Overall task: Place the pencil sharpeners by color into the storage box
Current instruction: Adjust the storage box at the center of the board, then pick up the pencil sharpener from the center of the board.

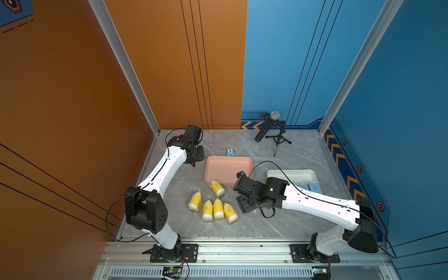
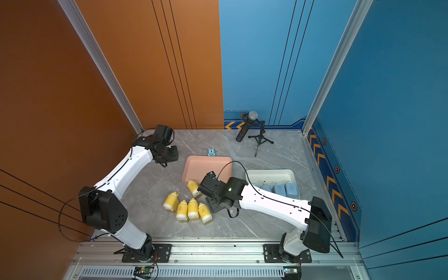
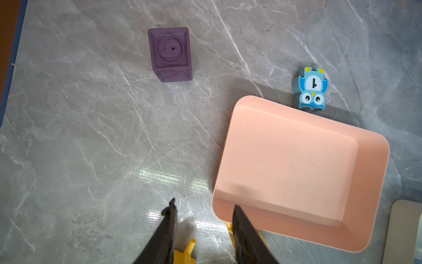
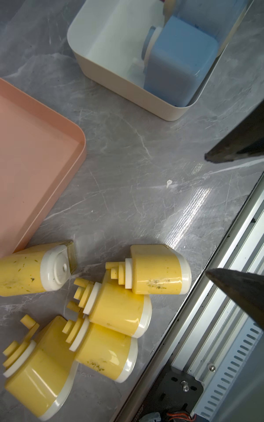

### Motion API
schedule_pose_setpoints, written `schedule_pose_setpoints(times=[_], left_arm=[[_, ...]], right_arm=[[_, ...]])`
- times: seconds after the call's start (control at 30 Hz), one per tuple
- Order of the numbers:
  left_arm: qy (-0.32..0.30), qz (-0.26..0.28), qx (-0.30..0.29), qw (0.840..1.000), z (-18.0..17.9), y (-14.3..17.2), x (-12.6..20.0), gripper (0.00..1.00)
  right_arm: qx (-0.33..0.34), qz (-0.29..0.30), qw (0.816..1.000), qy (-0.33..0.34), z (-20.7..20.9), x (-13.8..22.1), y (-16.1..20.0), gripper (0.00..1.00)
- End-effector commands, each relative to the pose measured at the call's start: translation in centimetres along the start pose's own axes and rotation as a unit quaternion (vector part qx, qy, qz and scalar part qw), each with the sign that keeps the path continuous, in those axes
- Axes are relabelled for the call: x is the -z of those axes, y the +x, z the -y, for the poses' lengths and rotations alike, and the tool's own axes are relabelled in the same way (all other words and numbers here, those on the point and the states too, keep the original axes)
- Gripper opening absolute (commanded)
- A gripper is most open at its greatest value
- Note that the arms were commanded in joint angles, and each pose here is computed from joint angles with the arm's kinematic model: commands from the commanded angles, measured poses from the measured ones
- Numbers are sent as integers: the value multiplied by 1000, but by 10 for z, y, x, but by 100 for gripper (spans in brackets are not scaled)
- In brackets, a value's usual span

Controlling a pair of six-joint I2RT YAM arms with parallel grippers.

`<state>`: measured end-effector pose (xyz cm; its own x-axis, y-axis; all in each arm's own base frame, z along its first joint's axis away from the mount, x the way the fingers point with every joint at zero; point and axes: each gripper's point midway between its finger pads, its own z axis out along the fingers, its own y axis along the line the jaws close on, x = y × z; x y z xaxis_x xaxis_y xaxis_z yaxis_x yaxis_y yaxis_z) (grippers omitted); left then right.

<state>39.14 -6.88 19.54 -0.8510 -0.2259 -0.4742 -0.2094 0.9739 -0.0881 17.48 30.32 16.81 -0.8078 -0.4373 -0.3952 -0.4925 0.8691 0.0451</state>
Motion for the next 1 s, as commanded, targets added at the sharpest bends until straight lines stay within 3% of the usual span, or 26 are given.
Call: schedule_pose_setpoints(times=[0.0, 0.17, 0.37, 0.97], left_arm=[[13, 18, -19, 1000, 1, -8, 12, 42], [22, 9, -13, 1000, -3, -5, 7, 41], [59, -9, 34, 998, -6, 0, -4, 39], [48, -3, 49, 998, -19, 0, -2, 39]], right_arm=[[-7, -10, 1000, -26, -22, -4, -5, 75], [-5, -46, 998, -39, -42, -25, -2, 75], [4, -80, 996, -43, -58, -47, 4, 72], [8, -143, 989, -42, -64, -84, 21, 65]])
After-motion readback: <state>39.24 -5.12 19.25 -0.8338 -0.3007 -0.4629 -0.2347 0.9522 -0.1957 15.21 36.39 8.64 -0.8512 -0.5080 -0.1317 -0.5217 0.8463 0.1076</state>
